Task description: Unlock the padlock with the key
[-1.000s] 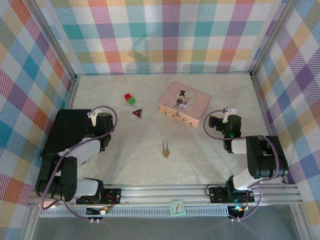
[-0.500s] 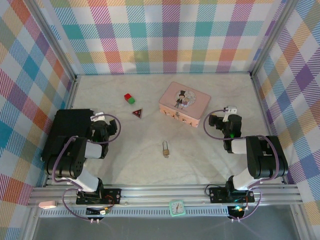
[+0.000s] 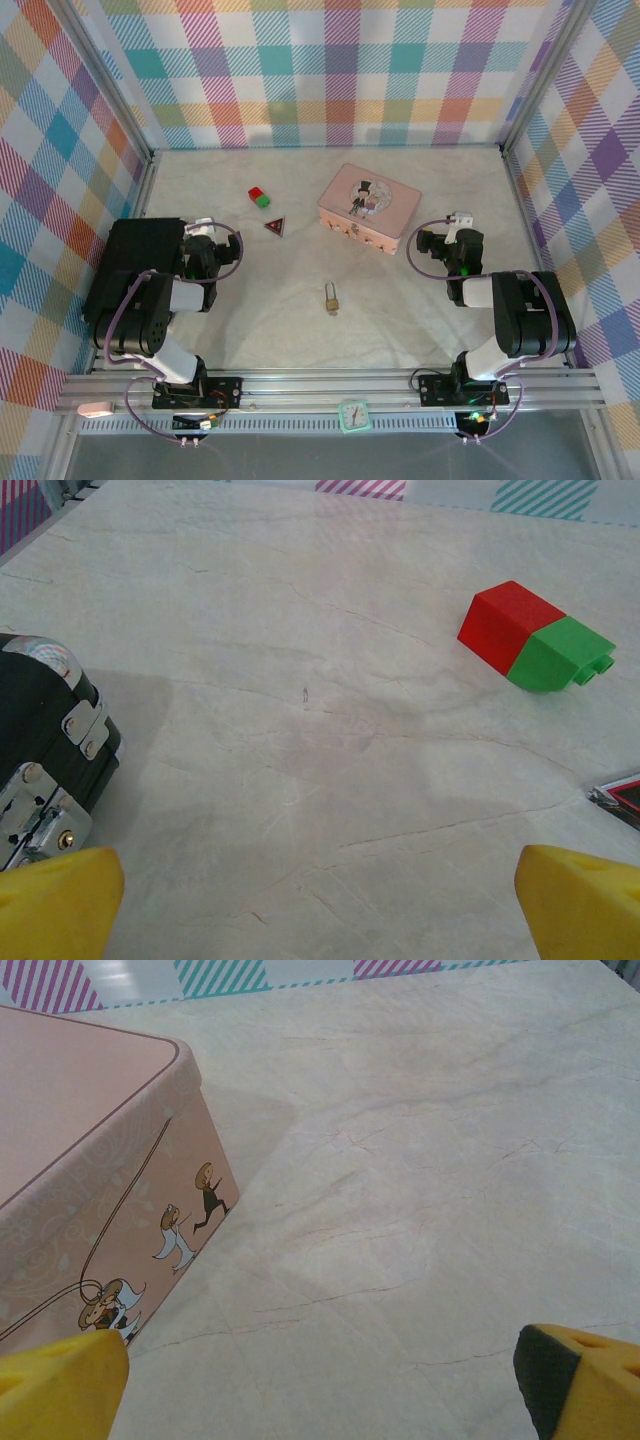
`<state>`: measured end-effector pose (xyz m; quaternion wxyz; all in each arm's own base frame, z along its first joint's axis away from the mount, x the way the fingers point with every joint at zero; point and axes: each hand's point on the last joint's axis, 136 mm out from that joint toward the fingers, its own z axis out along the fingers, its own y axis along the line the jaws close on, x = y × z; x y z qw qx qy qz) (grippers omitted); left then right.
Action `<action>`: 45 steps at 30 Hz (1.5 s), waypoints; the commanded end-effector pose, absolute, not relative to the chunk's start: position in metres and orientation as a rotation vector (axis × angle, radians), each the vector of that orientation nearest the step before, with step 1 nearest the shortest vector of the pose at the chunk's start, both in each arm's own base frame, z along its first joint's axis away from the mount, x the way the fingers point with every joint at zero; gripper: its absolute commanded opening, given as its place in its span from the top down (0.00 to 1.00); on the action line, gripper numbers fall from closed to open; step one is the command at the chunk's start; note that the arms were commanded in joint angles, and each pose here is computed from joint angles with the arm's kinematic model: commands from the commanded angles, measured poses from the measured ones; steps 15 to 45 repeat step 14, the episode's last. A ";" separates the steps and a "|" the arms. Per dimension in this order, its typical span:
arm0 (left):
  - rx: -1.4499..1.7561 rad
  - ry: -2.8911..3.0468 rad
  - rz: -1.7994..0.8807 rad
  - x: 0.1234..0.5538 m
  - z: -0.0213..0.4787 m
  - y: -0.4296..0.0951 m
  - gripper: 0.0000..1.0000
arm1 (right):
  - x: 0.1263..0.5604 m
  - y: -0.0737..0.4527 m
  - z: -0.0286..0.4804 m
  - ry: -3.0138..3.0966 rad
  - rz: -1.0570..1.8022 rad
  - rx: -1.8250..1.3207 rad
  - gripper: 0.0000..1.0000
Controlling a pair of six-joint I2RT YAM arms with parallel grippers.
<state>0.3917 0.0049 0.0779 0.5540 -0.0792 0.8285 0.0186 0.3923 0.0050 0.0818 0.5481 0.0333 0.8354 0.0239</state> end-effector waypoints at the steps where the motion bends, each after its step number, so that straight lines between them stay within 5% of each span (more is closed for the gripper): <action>1: -0.171 1.937 0.037 0.397 0.083 0.003 0.00 | 0.397 0.009 0.092 1.942 0.063 0.044 0.01; 45: -0.156 1.948 0.064 0.399 0.083 0.000 0.00 | 0.398 0.009 0.092 1.942 0.064 0.044 0.01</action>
